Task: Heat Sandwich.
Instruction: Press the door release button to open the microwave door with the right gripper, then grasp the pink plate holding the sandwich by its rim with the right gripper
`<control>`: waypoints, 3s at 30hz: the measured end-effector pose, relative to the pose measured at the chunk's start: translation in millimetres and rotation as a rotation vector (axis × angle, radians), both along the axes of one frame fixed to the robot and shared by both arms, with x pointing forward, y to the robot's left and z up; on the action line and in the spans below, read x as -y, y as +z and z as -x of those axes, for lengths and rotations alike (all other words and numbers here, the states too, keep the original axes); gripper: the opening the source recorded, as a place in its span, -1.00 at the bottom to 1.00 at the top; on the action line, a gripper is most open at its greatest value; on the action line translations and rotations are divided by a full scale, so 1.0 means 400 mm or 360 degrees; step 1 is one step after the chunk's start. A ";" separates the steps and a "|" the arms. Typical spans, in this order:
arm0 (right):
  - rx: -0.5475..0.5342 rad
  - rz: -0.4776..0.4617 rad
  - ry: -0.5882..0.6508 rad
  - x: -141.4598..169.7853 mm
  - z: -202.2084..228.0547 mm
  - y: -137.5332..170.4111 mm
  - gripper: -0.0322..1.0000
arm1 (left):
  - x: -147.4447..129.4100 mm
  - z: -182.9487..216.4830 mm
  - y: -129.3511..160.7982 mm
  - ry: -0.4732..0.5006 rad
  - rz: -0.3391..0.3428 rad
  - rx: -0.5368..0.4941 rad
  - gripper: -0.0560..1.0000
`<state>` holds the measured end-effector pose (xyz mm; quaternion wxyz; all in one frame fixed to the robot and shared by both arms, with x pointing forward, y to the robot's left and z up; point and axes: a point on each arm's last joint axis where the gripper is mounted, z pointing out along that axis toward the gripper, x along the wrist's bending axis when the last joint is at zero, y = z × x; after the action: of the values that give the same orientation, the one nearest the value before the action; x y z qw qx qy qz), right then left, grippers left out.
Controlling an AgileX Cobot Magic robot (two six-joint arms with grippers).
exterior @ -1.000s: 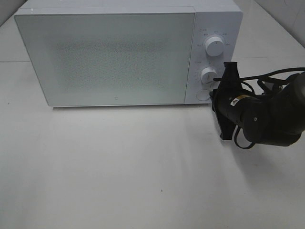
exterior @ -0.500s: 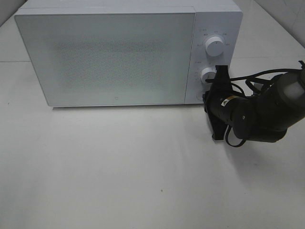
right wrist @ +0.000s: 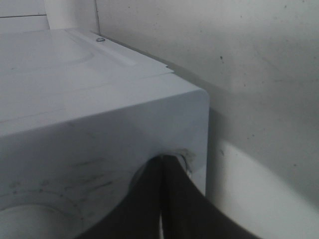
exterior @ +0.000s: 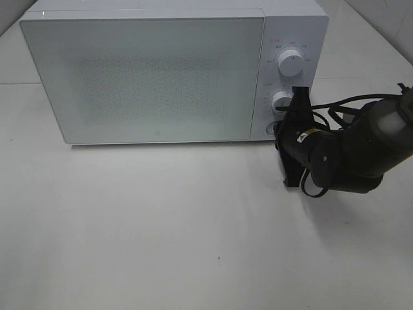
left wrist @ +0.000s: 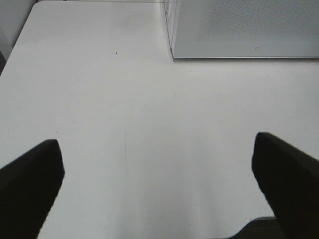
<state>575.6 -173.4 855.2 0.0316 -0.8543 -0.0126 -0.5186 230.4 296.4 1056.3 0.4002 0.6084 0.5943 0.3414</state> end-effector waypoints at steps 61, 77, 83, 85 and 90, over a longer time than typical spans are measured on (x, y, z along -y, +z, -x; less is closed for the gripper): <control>-0.0080 0.0051 0.0093 -0.003 0.024 0.045 -0.92 | 0.000 0.000 0.000 0.0000 0.0000 0.0000 0.95; -0.0317 0.0271 0.0354 0.023 0.125 0.096 -0.92 | 0.000 0.000 0.000 0.0000 0.0000 0.0000 0.95; -0.0437 0.0499 0.0678 0.019 0.165 0.140 -0.90 | 0.000 0.000 0.000 0.0000 0.0000 0.0000 0.95; -0.0437 0.0536 0.0724 0.019 0.170 0.147 -0.89 | 0.000 0.000 0.000 0.0000 0.0000 0.0000 0.95; -0.0372 0.0846 0.1046 0.018 0.191 0.186 -0.87 | 0.000 0.000 0.000 0.0000 0.0000 0.0000 0.95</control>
<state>499.2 -180.6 929.5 -0.0249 -0.8362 -0.4133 -0.3596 230.4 296.4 1056.3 0.4002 0.6084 0.5943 0.3414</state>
